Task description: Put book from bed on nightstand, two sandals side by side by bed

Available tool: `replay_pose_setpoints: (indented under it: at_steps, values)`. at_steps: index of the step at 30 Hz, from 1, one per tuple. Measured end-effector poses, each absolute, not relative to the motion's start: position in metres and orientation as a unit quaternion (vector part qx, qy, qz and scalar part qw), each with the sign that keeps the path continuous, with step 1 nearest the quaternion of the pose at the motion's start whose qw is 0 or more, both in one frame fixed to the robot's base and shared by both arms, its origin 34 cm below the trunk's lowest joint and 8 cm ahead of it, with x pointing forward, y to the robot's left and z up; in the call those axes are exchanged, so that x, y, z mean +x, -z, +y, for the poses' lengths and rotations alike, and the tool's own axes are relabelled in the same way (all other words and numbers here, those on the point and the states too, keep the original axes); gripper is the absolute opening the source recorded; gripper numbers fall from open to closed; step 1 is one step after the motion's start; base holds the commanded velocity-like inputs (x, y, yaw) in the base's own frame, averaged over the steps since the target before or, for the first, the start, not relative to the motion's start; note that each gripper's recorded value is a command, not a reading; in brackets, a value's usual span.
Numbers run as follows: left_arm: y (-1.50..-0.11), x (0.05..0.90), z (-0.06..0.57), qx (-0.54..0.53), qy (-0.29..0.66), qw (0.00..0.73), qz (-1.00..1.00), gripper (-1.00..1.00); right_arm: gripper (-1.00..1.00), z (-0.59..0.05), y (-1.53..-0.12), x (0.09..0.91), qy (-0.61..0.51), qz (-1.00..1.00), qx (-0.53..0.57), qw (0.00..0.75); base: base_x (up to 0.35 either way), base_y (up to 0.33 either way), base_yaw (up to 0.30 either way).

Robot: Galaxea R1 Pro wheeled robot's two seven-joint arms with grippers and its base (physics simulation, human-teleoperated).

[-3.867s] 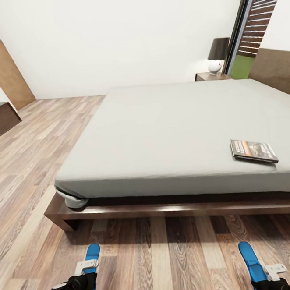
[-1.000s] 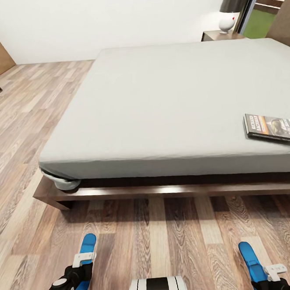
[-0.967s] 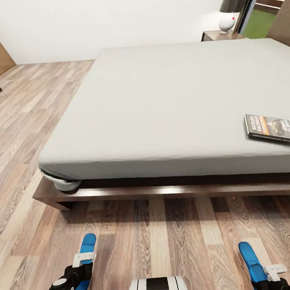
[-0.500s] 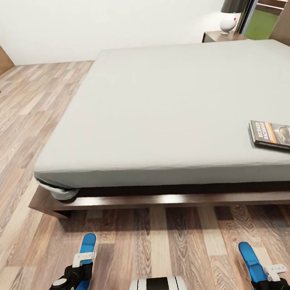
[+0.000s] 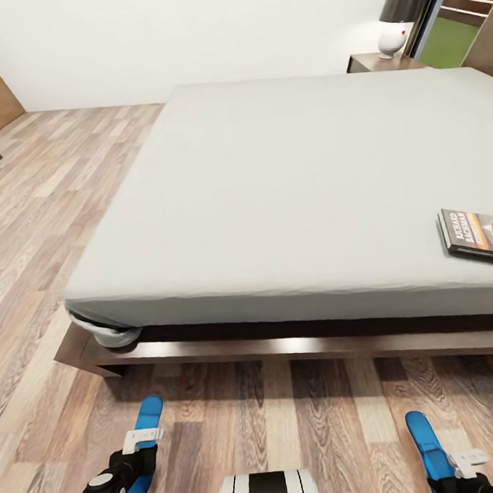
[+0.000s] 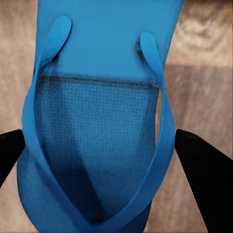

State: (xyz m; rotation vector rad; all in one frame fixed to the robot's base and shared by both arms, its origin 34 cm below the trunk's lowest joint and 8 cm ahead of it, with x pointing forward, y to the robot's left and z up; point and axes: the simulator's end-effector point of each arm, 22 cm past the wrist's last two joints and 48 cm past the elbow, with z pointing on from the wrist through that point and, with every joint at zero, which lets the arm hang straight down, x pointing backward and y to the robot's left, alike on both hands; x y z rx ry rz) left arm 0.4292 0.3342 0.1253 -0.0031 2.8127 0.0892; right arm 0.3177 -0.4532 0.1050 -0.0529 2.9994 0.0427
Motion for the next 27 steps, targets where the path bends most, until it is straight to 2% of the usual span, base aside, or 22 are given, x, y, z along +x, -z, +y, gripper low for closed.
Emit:
replay_pose_setpoints:
  at_steps: [18,27]
  values:
    - [-0.113,0.417,0.335,-0.001,-0.032,0.149,0.988,-1.00,-1.00,-0.453,-0.096,0.303,-0.015,0.998,-0.018,0.052,0.000,0.007,0.000]
    - [-0.118,0.433,0.334,0.002,-0.032,0.189,0.982,-1.00,-1.00,-0.453,-0.096,0.303,-0.015,0.998,-0.017,0.052,0.000,0.000,0.000]
